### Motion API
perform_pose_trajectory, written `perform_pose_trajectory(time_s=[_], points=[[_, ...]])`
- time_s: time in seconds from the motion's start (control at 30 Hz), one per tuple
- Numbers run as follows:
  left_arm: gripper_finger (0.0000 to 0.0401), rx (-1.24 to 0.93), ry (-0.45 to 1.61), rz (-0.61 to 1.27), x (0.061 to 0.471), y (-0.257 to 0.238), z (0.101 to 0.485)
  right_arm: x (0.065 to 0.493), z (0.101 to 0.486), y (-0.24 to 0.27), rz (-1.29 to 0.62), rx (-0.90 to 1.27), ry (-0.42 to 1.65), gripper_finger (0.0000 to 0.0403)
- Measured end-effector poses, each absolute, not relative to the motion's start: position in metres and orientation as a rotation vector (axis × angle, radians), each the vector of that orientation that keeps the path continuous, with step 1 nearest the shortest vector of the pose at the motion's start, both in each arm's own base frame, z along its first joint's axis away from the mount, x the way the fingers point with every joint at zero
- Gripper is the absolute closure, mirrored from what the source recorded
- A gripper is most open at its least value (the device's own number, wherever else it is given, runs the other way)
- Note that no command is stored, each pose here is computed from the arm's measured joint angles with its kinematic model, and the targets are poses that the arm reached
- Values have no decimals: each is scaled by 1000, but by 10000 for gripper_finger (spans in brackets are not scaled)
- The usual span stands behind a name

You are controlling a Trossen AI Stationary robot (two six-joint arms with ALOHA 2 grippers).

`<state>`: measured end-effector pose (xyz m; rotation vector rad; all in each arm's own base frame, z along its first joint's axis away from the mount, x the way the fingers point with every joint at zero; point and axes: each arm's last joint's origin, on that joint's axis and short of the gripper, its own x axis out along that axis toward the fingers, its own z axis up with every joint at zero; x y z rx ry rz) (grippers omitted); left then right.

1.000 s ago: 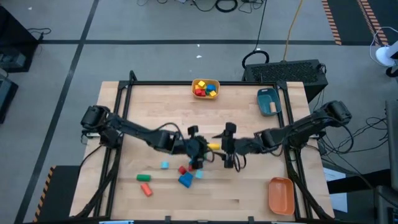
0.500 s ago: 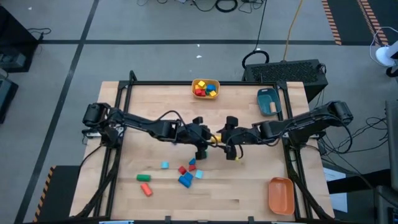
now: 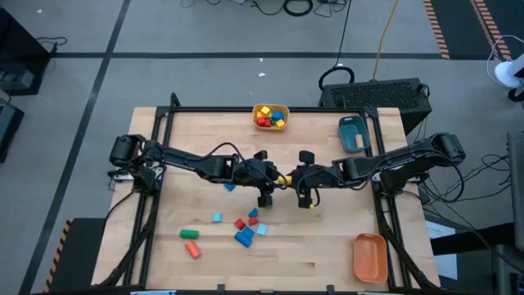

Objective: Sort blocks by size
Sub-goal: Put the yellow cylindrical block into the blue bin

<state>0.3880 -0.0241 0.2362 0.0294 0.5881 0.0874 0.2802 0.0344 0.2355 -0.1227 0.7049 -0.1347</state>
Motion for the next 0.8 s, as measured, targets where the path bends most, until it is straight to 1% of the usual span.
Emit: perform_pose_trajectory(time_s=[0.13,0.33,0.57,0.8], points=[[226,23,587,123,388,-16,236,277,237,25,-179,-113,723,294],[219,20,601,165,388,-1,235,265,247,-1,-316,-64,735,294],[217,58,704,195,382,17,228,230,250,-45,-565,49,888,294],[216,106,774,224,376,33,221,200,246,-90,-879,160,964,294]])
